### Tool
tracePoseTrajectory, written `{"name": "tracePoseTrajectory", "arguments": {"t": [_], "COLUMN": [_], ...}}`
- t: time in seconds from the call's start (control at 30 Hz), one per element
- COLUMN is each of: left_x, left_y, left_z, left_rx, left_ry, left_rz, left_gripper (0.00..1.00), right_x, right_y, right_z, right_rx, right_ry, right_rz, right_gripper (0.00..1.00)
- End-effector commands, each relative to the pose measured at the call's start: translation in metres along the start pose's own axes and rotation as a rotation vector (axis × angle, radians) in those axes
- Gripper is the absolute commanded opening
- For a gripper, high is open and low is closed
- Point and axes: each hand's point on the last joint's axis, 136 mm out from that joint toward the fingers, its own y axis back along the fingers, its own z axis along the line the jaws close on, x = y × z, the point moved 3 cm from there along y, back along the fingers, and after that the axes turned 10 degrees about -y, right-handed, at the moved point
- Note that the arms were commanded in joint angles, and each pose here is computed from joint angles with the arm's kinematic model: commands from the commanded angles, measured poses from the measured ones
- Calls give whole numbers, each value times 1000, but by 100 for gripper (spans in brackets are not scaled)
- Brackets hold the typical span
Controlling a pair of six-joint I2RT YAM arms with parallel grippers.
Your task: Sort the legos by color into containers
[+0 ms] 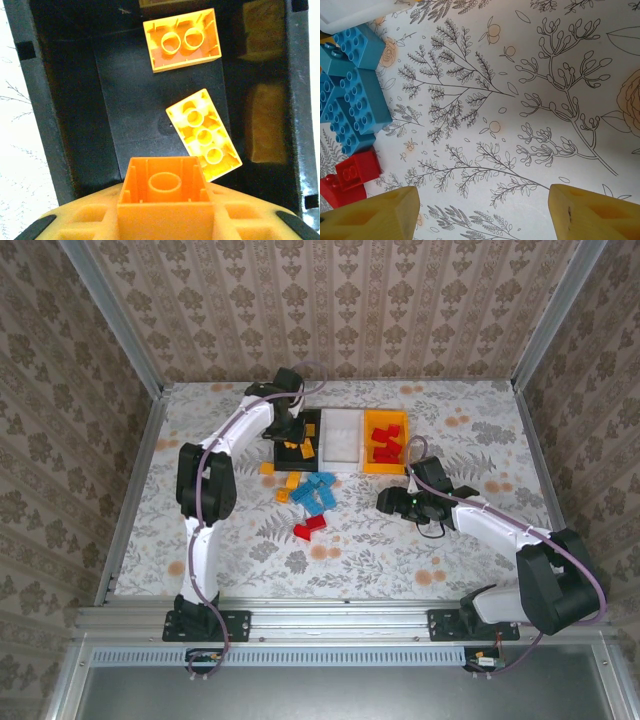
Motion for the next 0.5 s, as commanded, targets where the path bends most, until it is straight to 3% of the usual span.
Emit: {"name": "tracePoseTrajectory", "arguments": {"t": [0.0,0.23,0.47], "left_x": [10,11,10], "left_y": [3,18,39], "left_z": [5,7,6], "left_rx": [-6,4,23], "left_ry": [-7,7,24], "left_rz": [27,-7,-57], "left_gripper": [38,44,58], "right_x": [-4,-2,7], "right_y": [8,12,13], "right_z": [5,11,25], "right_rx": [-7,-22,-44], "right_ry": [7,24,70], "right_rz": [-17,-20,5], "right_gripper": [70,70,70]}}
